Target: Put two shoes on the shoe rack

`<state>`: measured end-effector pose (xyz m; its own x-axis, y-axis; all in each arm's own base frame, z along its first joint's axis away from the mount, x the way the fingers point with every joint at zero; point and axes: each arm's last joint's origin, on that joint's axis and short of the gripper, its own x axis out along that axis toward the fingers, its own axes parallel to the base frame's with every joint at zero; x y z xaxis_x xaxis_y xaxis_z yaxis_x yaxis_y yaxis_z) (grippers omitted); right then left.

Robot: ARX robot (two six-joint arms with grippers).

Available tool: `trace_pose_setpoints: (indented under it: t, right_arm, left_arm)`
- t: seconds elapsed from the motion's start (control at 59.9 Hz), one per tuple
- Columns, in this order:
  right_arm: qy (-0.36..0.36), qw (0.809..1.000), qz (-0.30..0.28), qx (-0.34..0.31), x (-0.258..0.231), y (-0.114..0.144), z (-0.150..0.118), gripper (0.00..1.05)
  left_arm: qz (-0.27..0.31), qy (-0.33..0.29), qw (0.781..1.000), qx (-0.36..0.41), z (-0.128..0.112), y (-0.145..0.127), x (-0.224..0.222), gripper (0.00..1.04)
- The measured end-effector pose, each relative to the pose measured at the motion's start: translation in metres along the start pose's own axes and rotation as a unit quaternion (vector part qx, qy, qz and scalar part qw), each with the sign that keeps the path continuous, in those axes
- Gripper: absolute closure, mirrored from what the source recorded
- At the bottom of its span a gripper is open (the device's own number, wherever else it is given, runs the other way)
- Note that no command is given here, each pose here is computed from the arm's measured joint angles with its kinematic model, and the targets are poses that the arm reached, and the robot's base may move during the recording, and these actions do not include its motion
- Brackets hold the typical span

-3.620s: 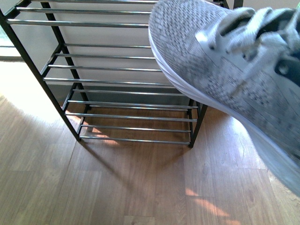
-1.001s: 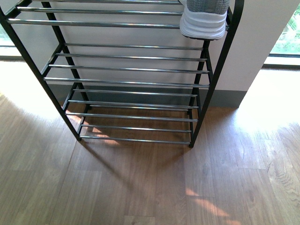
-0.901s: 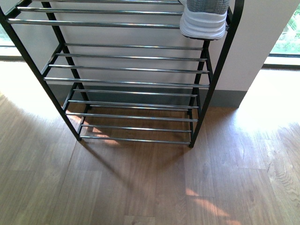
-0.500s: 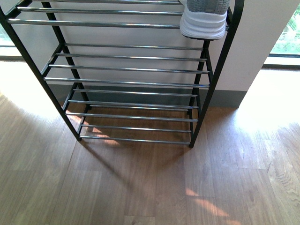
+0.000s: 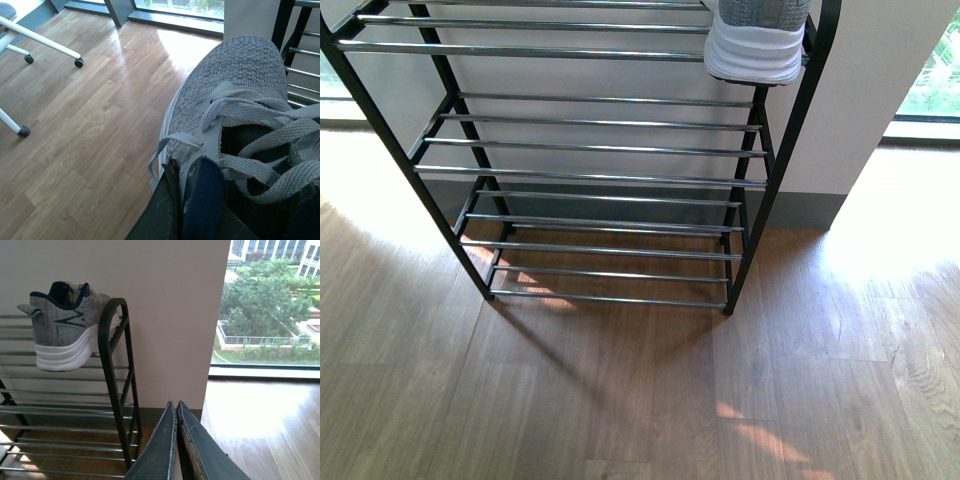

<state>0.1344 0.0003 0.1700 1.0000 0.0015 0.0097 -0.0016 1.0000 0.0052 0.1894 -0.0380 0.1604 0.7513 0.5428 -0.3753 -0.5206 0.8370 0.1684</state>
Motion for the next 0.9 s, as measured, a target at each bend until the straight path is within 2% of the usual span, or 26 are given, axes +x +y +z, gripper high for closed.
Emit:
trace_pose_setpoints:
  t: [0.901]
  right_arm:
    - [-0.005,1.0,0.0,0.0,-0.027,0.0,0.003,1.03]
  left_arm:
    - [0.0,0.0,1.0,0.0,0.0,0.0,0.0,1.03]
